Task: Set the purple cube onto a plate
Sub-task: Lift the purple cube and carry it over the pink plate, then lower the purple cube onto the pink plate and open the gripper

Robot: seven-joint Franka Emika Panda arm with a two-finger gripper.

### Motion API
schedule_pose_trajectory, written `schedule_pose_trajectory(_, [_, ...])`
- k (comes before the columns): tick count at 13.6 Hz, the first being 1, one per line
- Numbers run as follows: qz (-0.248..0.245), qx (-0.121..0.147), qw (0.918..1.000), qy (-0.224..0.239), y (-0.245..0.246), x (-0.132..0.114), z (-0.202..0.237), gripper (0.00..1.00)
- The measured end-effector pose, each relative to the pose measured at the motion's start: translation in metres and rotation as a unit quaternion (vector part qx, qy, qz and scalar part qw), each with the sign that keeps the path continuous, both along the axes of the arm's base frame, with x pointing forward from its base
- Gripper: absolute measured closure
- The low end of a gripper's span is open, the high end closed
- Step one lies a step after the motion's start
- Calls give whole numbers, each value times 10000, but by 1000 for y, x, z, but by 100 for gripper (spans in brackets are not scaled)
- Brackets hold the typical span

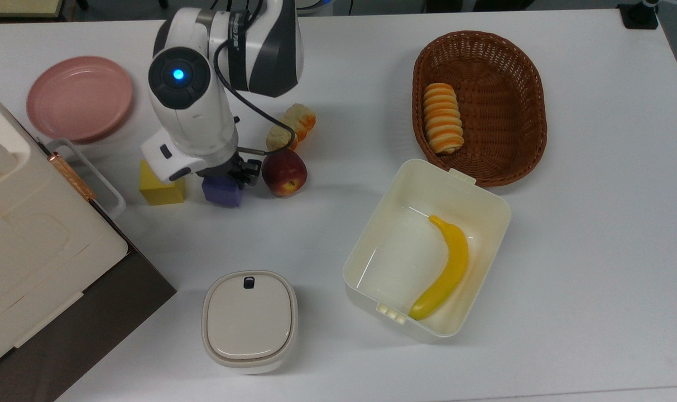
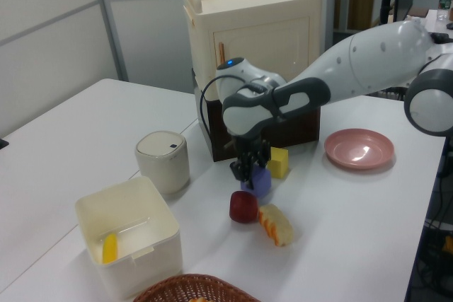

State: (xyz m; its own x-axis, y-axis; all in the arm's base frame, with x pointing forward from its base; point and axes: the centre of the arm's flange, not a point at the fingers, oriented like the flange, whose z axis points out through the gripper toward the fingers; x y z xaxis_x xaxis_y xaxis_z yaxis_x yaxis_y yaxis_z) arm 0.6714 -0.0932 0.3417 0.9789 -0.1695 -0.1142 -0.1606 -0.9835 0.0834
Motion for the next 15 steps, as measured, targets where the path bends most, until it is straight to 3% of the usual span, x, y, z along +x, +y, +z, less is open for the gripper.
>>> schedule_pose_trajectory(6, [386,150,9977,546,-50,-42,68,43])
schedule_pose_trajectory(15, [620,520,9943,699,-188,-99,77,43])
